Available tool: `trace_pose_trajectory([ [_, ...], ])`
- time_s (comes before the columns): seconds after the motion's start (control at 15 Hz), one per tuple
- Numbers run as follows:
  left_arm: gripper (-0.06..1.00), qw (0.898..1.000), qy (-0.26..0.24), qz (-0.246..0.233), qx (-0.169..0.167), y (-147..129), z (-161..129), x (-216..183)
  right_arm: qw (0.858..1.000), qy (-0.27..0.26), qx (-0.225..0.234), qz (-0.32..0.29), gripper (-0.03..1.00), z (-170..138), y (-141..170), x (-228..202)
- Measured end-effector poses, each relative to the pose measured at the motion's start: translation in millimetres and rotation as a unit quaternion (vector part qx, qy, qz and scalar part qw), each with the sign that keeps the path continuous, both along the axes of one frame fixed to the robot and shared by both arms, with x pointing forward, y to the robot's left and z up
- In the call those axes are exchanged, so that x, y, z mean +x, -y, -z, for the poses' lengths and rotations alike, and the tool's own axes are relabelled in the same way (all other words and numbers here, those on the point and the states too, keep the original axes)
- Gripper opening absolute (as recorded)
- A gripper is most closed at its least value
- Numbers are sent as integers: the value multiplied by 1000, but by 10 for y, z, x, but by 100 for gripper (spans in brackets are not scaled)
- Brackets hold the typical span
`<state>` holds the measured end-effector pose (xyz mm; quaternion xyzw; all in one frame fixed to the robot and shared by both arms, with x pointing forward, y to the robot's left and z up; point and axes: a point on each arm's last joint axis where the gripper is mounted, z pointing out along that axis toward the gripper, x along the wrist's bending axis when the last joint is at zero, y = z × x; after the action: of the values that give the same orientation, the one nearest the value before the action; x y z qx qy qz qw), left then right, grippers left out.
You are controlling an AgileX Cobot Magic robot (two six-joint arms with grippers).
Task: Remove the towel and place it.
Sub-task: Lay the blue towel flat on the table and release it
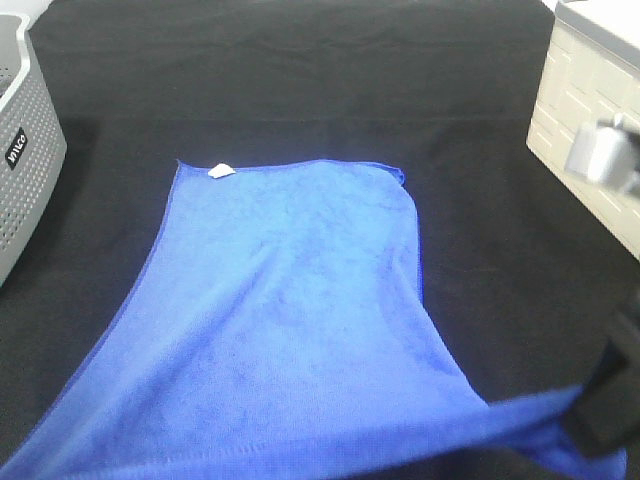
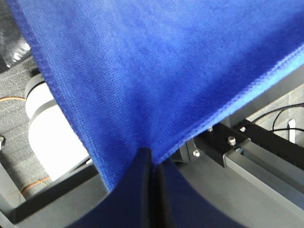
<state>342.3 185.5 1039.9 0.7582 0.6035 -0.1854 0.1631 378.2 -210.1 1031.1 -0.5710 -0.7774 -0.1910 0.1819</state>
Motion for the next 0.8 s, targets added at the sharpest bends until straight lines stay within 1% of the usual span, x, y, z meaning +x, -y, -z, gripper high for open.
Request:
trace_pose_trajectory([
  [0.13, 0, 1000, -8, -4, 3, 19, 15, 2, 1000, -30, -6, 1, 1, 146, 20, -83],
  [0.2, 0, 1000, -18, -3, 10, 41, 51, 26, 999, -38, -7, 1, 1, 184, 25, -106],
  [0.4, 0, 996, -69, 16, 49, 140, 292, 175, 999, -41, -9, 1, 1, 204, 30, -117],
  [0.53, 0, 993, -94, 22, 65, 182, 409, 234, 999, -49, -13, 2, 1, 253, 40, -145],
  [0.8, 0, 989, -124, 32, 78, 232, 548, 293, 997, -80, -22, 2, 1, 371, 42, -152],
])
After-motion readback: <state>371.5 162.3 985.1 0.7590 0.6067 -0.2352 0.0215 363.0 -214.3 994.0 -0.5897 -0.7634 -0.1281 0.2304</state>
